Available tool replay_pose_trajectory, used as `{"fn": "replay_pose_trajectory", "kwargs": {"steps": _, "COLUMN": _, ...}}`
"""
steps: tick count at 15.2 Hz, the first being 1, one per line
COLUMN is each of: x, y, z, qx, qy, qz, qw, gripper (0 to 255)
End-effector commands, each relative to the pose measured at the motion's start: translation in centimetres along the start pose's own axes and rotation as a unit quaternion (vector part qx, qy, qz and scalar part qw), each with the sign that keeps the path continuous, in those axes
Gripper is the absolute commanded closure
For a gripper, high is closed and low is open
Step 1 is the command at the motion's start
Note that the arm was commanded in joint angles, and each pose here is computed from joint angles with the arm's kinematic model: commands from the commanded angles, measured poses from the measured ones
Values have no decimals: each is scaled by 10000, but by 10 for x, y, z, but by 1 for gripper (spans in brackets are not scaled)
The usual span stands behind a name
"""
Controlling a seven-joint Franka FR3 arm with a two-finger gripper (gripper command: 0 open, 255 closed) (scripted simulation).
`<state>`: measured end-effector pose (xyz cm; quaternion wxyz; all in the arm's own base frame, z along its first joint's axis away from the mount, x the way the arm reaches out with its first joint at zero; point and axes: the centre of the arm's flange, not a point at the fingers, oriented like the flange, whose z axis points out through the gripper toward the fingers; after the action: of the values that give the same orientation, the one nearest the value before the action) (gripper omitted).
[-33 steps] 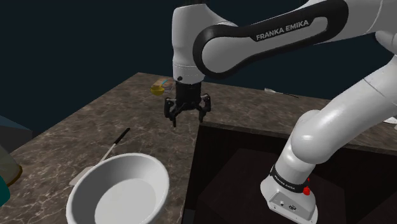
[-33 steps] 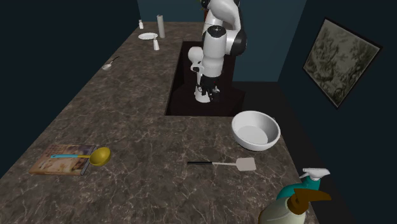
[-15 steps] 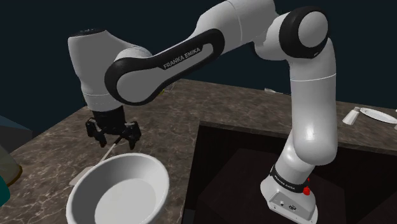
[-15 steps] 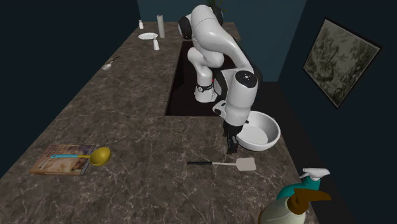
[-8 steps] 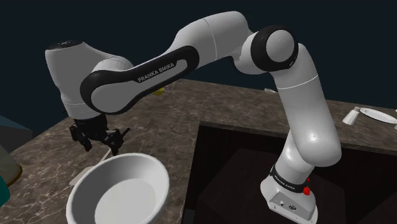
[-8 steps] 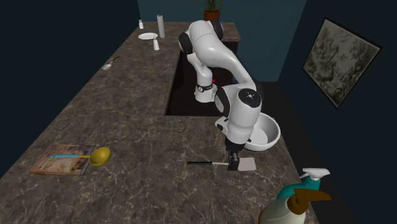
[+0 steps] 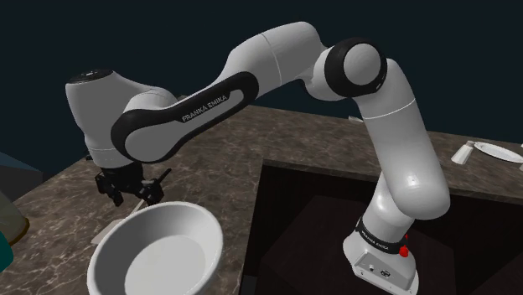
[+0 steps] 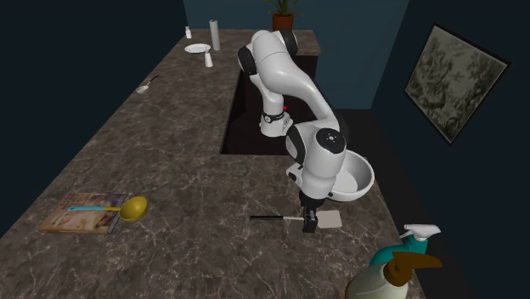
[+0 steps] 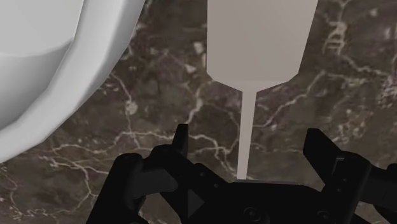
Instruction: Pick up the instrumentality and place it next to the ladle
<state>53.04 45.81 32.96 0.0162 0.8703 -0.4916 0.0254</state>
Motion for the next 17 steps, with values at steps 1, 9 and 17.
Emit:
{"fn": "replay_pose_trajectory", "kwargs": {"steps": 1, "x": 0, "y": 0, "z": 1, "qx": 1, "qy": 0, "qz": 0, "qw": 10000, "gripper": 0}}
{"fn": "replay_pose_trajectory", "kwargs": {"steps": 9, "x": 0, "y": 1, "z": 0, "qx": 2, "qy": 0, "qz": 0, "qw": 10000, "gripper": 255}}
{"fn": "replay_pose_trajectory", "kwargs": {"steps": 17, "x": 1, "y": 0, "z": -15, "qx": 1, "qy": 0, "qz": 0, "qw": 10000, "gripper": 255}}
